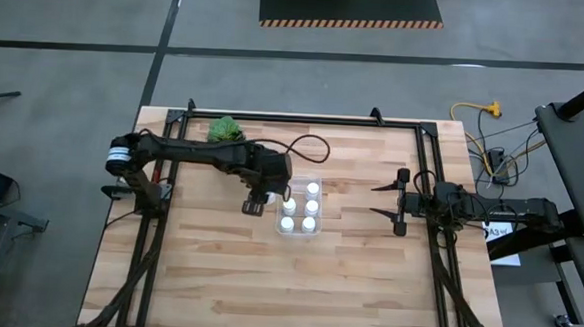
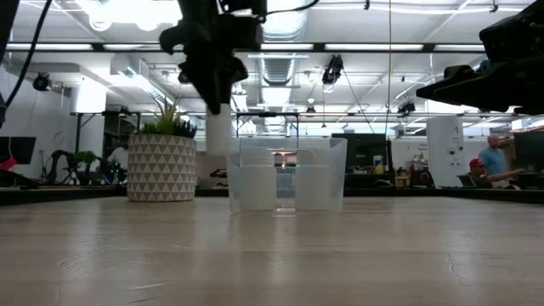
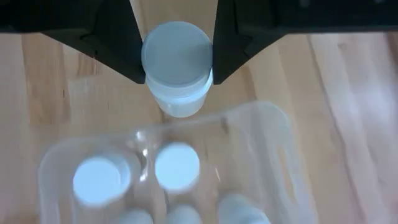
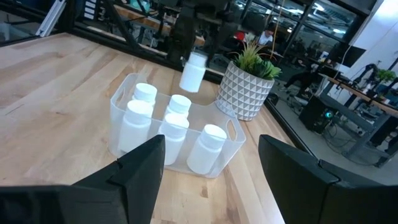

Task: Pick and place pill bottles into a basket
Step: Put the white pill bottle into the transparent container

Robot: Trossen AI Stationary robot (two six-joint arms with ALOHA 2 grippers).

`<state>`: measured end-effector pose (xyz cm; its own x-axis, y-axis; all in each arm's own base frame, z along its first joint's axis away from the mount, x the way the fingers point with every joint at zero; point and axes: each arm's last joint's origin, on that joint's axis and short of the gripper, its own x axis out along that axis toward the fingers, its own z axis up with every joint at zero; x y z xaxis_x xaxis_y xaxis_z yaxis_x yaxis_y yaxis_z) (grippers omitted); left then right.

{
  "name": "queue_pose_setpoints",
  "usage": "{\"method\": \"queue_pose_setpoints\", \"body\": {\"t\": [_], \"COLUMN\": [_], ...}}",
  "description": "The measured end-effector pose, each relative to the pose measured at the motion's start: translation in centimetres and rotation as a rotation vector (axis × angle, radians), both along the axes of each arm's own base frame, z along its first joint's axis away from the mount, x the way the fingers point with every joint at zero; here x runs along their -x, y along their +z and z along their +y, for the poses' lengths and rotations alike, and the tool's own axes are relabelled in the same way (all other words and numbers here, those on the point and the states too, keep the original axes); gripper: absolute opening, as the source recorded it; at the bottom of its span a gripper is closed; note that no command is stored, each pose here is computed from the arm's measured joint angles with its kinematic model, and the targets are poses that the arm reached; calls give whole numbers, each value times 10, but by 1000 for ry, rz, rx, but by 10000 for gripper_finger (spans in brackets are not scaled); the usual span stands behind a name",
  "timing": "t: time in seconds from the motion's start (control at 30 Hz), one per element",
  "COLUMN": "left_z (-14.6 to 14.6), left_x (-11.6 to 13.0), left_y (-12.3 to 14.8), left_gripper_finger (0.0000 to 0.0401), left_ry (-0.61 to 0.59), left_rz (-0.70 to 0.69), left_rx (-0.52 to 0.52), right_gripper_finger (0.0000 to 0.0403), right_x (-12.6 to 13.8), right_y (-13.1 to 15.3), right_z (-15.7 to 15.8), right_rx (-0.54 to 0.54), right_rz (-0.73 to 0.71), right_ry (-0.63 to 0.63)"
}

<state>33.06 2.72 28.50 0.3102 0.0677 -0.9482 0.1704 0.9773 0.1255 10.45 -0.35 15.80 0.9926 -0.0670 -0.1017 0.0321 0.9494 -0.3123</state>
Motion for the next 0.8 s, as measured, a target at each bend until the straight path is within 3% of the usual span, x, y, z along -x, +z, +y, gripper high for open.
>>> {"method": "queue_pose_setpoints", "body": {"t": [0.3, 0.5, 0.8], "left_z": [3, 5, 13], "left_x": [-25, -44, -53], "left_y": [15, 0, -8], "left_gripper_finger": [144, 144, 144], "left_ry": [-52, -85, -70], "left_rz": [-53, -21, -16], "left_rx": [-44, -54, -127], "right_gripper_finger": [249, 249, 249], "right_x": [0, 0, 0], "right_y": [0, 0, 0], "right_z": [0, 0, 0], "right_rx": [0, 0, 0], "right_rz": [0, 0, 0], "right_ry": [0, 0, 0]}}
